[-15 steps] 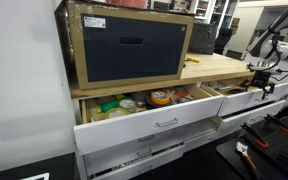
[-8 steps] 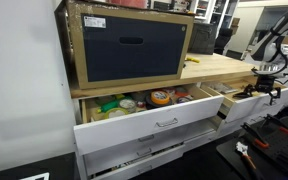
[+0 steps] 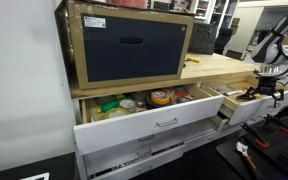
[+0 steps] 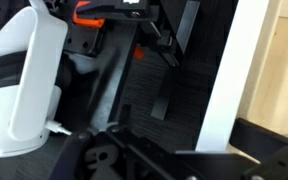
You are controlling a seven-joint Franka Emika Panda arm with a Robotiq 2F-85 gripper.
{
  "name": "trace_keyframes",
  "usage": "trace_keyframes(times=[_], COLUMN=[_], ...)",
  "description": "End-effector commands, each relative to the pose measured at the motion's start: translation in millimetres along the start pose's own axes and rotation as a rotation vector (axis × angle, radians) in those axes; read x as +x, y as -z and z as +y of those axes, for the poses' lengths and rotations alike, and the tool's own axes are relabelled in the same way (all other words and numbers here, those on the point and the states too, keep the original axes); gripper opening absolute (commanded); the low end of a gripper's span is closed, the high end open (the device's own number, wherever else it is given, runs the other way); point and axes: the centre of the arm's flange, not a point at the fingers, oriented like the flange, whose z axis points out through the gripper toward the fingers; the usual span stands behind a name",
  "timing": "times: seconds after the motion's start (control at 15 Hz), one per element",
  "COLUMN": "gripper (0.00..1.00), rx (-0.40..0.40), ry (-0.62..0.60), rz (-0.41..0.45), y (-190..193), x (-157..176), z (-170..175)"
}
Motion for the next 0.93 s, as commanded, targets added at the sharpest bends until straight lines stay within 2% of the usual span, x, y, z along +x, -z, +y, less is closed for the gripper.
trace_keyframes(times=[0.0, 0.33, 0.6, 0.87], gripper=[1.0, 1.0, 1.0, 1.0], rx=[-0.01, -0.009, 0.052, 0.149], ry=[0.047, 0.07, 0.095, 0.121], rz=[0.009, 0.025, 0.081, 0.117], y=[-2, -7, 1, 26], x=[-19, -22, -20, -26], z=[11, 14, 15, 19])
